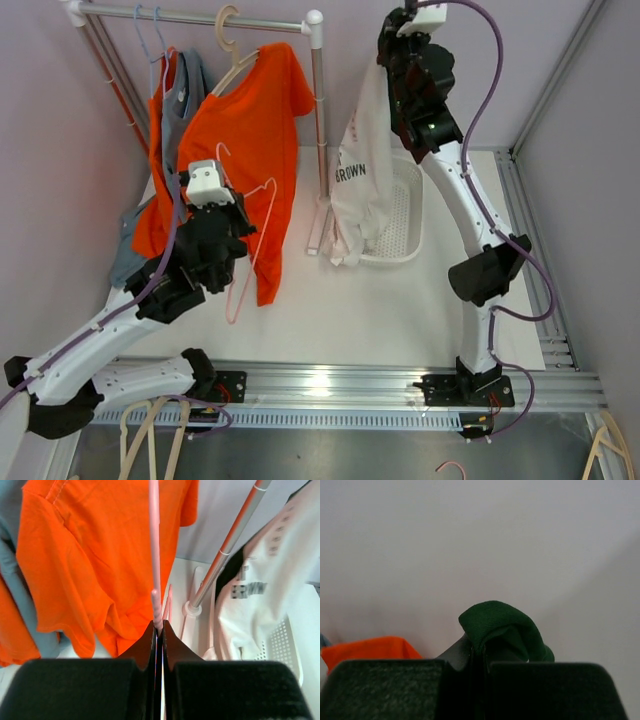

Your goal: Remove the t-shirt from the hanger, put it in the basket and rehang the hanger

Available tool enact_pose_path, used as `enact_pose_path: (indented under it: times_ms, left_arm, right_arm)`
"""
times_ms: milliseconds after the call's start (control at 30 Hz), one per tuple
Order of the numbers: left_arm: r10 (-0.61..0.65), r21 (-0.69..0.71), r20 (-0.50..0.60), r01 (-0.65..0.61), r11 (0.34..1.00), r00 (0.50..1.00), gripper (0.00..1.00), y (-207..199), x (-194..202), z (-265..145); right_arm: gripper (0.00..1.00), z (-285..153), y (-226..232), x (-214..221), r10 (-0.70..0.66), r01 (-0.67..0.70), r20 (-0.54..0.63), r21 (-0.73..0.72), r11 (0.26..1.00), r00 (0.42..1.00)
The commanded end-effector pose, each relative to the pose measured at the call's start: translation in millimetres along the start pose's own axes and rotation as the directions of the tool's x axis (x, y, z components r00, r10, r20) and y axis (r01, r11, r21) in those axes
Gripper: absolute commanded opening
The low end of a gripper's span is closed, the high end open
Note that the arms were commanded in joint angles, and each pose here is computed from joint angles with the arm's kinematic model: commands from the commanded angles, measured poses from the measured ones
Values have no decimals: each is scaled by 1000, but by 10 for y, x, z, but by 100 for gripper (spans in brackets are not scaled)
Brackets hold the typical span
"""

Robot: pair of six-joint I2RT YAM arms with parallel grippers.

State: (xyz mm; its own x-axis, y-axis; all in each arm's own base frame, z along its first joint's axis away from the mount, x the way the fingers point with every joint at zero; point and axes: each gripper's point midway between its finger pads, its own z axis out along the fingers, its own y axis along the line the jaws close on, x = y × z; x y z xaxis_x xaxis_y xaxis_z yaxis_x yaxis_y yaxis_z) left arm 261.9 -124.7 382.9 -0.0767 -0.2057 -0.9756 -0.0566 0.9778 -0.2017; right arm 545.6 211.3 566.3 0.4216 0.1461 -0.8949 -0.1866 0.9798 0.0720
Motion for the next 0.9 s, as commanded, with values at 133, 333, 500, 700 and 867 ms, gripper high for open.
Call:
enact_pose_path:
  times_ms: [133, 333, 500, 700, 867]
  left_arm:
    - [-63, 77, 92, 56, 995, 994, 1, -177, -328, 154]
    - [-64, 94, 164, 49, 994, 984, 1, -279, -707, 313]
    - [-13, 137, 219, -17, 990, 976, 1, -432, -978, 511]
    - [19, 193, 249, -69, 979, 968, 1, -638, -1158, 785]
    - [63, 185, 290, -121, 975, 955, 1, -744, -1338, 936]
  right_arm:
    - [0, -698, -148, 1406, 66, -35, -454, 76, 996, 889]
    - [0, -1943, -37, 2895, 231, -131, -814, 190, 973, 533]
    - [0, -2750, -281, 3755, 221, 18, -923, 238, 971, 315]
    - [0, -3224, -335, 4356, 175, 70, -984, 176, 982, 18]
    - [47, -2915, -381, 3812, 223, 22, -942, 235, 972, 253]
